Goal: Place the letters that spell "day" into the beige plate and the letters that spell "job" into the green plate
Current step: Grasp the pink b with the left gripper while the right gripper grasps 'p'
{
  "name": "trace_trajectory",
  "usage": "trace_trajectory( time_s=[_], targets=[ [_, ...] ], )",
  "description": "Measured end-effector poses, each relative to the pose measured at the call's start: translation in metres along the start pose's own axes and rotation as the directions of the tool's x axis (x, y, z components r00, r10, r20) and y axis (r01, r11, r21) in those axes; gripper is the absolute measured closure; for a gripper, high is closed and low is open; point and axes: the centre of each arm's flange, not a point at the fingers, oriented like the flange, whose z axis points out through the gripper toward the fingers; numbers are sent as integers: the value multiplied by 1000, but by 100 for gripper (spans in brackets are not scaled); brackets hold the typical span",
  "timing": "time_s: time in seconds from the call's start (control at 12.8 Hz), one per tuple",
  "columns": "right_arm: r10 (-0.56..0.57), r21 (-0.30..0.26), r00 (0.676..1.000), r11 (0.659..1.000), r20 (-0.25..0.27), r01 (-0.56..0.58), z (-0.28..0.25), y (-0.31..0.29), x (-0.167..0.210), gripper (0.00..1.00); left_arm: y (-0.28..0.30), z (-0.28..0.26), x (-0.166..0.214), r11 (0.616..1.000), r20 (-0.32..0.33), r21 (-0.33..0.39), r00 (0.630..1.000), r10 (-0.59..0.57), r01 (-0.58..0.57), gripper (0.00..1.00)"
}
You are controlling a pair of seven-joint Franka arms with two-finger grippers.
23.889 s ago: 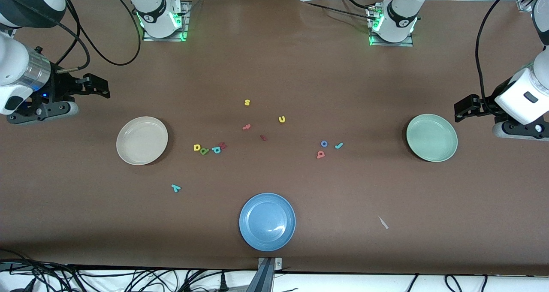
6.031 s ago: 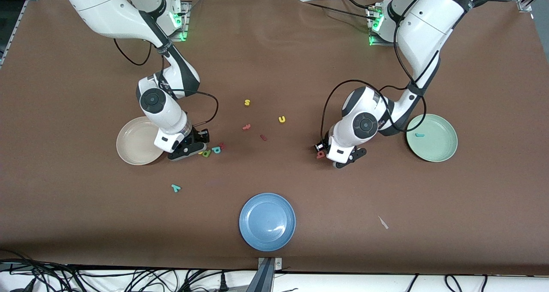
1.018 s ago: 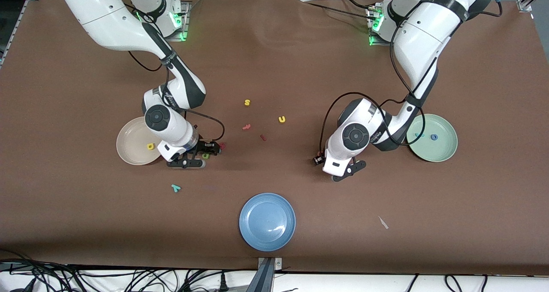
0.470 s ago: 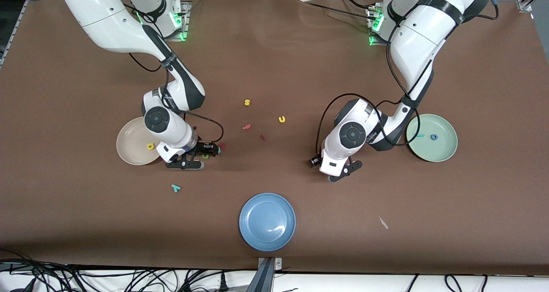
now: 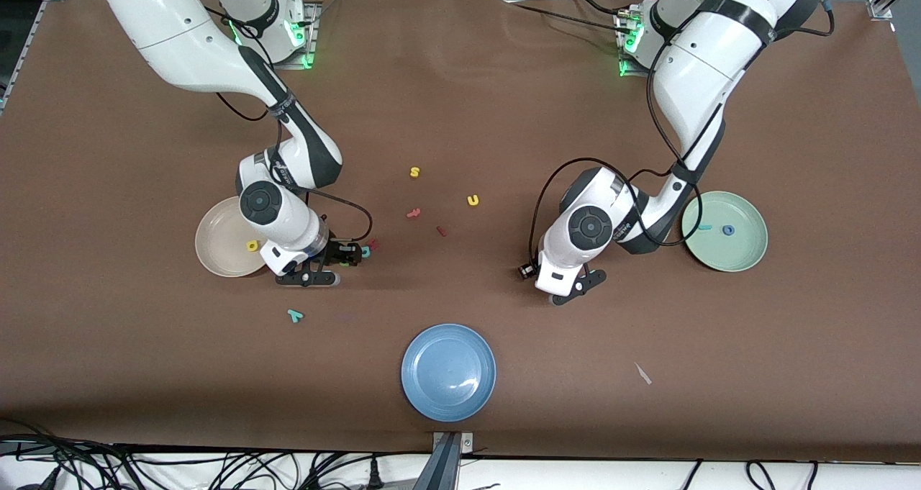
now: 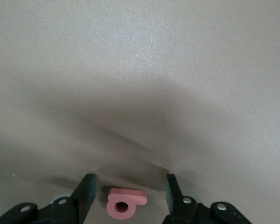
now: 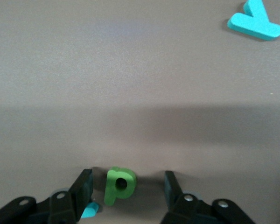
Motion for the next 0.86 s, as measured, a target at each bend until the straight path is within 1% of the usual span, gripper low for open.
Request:
trace_trajectory(
  time_s=[0.08,0.16,0.23,0.31,0.39,0.47,0.55,0.7,0.78,0.86],
  targets=[
    [-3,-2,1000,1000,-1,3,1,1,0,34,2,1,-3,1000,0,0,1000,5,-5,32],
    [-8,-5,1000,1000,-2,8,2,0,0,36,4,1,-6,1000,1,1,1000,10,-10,32],
    [-12,-3,1000,1000,-5,12,2,-1,0,46,6,2,-9,1000,1,1,1000,14,-14,32],
    [-21,-4,1000,1000,-8,21,2,-3,-1,53,6,2,-10,1000,1,2,1000,14,-14,32],
    [-30,-6,999,1000,-13,30,2,-5,-2,54,6,2,-10,1000,1,2,1000,14,-14,32],
    [-35,-7,999,999,-14,35,2,-7,-2,59,6,2,-10,1000,1,2,1000,13,-14,32],
    [-38,-7,999,999,-16,38,2,-7,-3,59,6,2,-10,1000,0,2,1000,13,-13,33],
    [-41,-6,999,999,-18,41,2,-8,-3,63,5,2,-7,1000,-2,3,1000,10,-10,33],
    [-48,-8,999,999,-20,48,1,-9,-3,67,5,2,-6,1000,-3,3,1000,9,-9,33],
    [-56,-12,998,998,-22,56,1,-10,-3,67,4,2,-6,1000,-3,3,1000,8,-8,33]
  ],
)
